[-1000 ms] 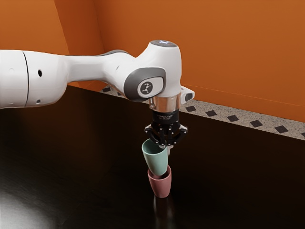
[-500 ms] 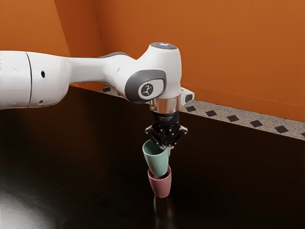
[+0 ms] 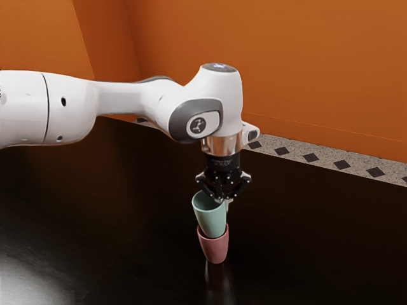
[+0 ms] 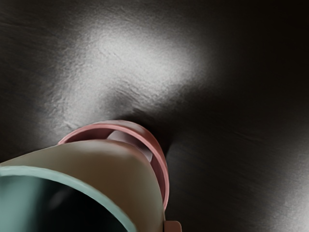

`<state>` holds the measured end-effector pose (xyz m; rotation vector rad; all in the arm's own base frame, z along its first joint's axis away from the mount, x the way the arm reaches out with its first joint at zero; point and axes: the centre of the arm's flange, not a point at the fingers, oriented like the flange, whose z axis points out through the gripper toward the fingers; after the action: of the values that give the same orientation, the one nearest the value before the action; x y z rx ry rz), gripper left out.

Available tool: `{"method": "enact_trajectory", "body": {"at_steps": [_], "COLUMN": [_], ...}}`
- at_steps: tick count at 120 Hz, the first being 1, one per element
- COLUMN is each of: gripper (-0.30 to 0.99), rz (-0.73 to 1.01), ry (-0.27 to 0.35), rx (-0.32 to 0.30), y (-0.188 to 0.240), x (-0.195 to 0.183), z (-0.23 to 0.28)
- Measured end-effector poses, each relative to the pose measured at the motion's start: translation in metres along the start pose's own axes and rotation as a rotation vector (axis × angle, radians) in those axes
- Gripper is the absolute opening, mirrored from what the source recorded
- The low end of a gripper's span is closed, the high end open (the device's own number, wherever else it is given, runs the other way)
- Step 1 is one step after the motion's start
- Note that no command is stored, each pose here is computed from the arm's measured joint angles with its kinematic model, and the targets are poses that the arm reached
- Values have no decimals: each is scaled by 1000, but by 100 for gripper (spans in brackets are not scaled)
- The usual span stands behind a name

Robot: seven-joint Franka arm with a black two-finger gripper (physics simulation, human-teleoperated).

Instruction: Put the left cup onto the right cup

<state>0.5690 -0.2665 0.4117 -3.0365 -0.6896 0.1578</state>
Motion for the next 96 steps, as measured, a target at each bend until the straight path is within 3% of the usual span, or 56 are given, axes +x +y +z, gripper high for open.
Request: {"method": "enact_trajectory", "body": {"at_steps": [24, 40, 63, 96], "gripper": [32, 49, 61, 67], "rz": [17, 27, 38, 48], "ry": [6, 10, 11, 27], "rx": [0, 2, 3, -6], "y": [-1, -1, -1, -4], "x": [1, 1, 1, -2], "z": [0, -1, -1, -13]}}
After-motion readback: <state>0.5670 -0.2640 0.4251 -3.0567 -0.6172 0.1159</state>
